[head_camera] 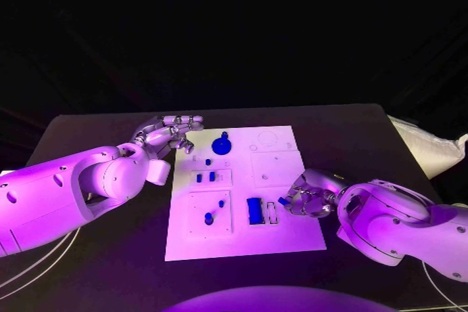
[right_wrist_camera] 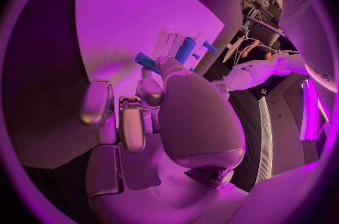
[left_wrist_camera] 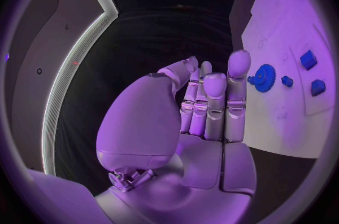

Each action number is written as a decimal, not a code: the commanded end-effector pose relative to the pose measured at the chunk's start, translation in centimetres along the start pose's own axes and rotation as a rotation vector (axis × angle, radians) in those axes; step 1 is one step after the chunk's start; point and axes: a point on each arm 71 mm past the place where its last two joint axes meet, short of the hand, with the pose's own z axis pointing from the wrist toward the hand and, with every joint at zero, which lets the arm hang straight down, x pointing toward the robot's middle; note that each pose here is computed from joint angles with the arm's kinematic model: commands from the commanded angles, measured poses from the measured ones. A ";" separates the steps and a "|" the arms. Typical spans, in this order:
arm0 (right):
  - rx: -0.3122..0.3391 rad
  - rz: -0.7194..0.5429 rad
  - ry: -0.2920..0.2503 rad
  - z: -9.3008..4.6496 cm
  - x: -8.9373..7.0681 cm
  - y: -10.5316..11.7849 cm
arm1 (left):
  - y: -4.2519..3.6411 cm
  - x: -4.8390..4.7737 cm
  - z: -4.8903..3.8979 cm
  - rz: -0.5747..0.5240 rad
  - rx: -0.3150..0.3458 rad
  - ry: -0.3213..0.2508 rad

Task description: Assemble the parts on the task board

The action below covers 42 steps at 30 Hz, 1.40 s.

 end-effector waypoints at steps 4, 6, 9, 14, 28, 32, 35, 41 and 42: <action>0.008 0.054 0.069 0.2 0.7 0.3 | -0.07 0.30 0.01 -0.002 0.008 0.022; 0.012 0.047 0.089 0.3 0.9 0.5 | -0.07 0.31 0.00 -0.002 0.008 0.022; 0.017 0.039 0.104 0.6 1.2 0.7 | -0.07 0.33 -0.01 -0.002 0.007 0.023; 0.020 0.018 0.107 0.8 1.5 1.0 | -0.07 0.34 -0.02 -0.003 0.007 0.025; 0.003 -0.045 0.125 1.3 2.0 1.7 | -0.06 0.38 -0.03 -0.003 0.005 0.027; 0.001 -0.051 0.123 1.4 2.0 1.8 | -0.06 0.39 -0.03 -0.004 0.004 0.028; -0.001 -0.054 0.121 1.4 2.0 1.8 | -0.05 0.39 -0.03 -0.004 0.004 0.028; -0.008 -0.061 0.114 1.4 2.0 2.0 | -0.05 0.36 -0.02 -0.004 0.003 0.028; -0.009 -0.063 0.113 1.4 2.0 2.0 | -0.04 0.35 -0.02 -0.004 0.002 0.028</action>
